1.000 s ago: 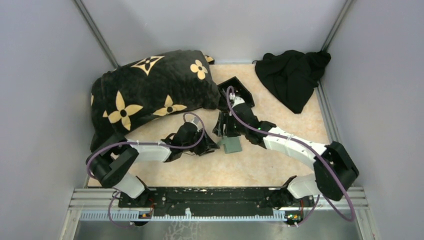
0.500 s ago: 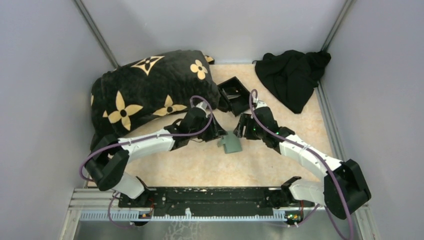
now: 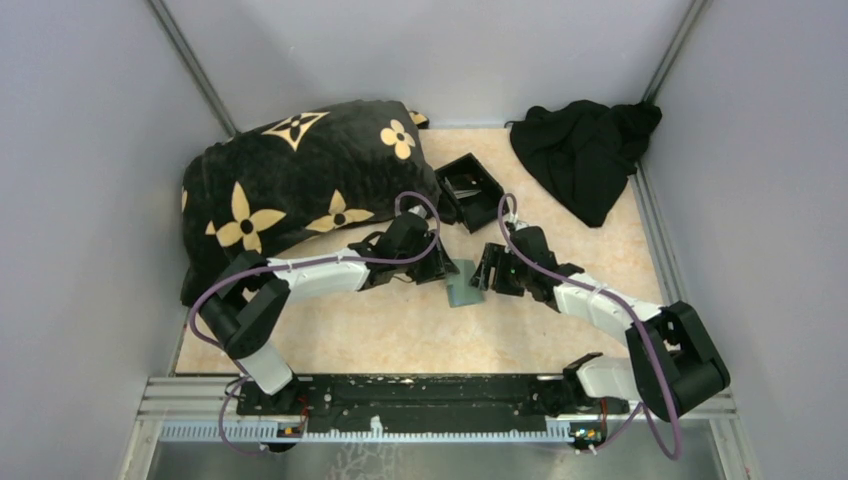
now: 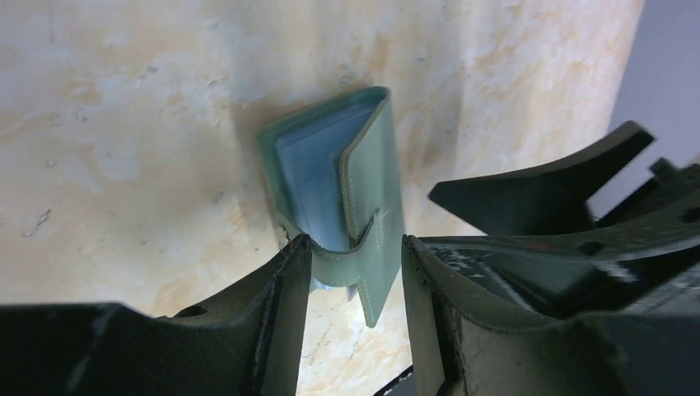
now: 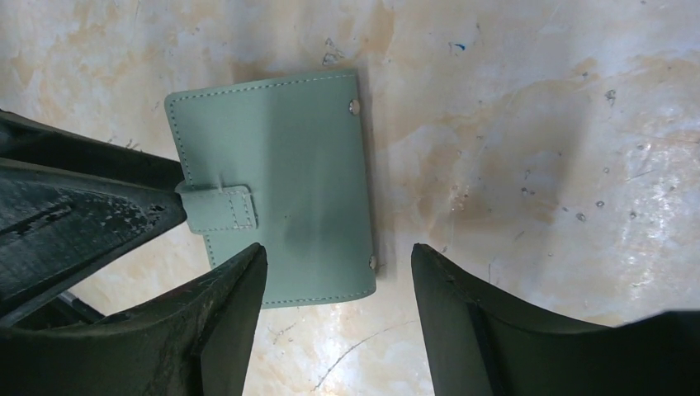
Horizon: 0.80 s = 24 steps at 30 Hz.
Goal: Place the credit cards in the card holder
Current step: Close the card holder at the center of the board.
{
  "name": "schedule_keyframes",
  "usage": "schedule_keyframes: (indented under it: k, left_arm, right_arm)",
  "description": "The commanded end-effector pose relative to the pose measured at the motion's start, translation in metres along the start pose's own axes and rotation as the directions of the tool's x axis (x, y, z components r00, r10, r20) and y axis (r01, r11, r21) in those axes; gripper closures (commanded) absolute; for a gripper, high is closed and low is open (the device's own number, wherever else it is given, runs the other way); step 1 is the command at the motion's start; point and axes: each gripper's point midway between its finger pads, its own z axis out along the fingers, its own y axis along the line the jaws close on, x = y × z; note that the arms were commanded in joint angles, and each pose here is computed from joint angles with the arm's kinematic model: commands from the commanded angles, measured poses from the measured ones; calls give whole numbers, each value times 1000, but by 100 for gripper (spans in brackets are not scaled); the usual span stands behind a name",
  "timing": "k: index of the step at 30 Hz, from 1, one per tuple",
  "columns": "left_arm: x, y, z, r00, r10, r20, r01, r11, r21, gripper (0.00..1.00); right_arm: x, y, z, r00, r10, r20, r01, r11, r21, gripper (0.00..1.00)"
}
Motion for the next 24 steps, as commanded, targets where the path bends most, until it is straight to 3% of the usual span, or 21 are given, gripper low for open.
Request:
schedule_keyframes:
  k: [1, 17, 24]
  left_arm:
    - [-11, -23, -2, 999, 39, 17, -40, 998, 46, 50]
    - [-23, -7, -19, 991, 118, 63, -114, 992, -62, 50]
    - [-15, 8, -2, 987, 158, -6, -157, 980, -125, 51]
  right_arm:
    - [-13, 14, 3, 999, 10, 44, -7, 997, -73, 35]
    - [5, 7, 16, 999, 54, -3, -54, 994, -95, 35]
    - [14, 7, 24, 996, 78, -41, -82, 990, -114, 34]
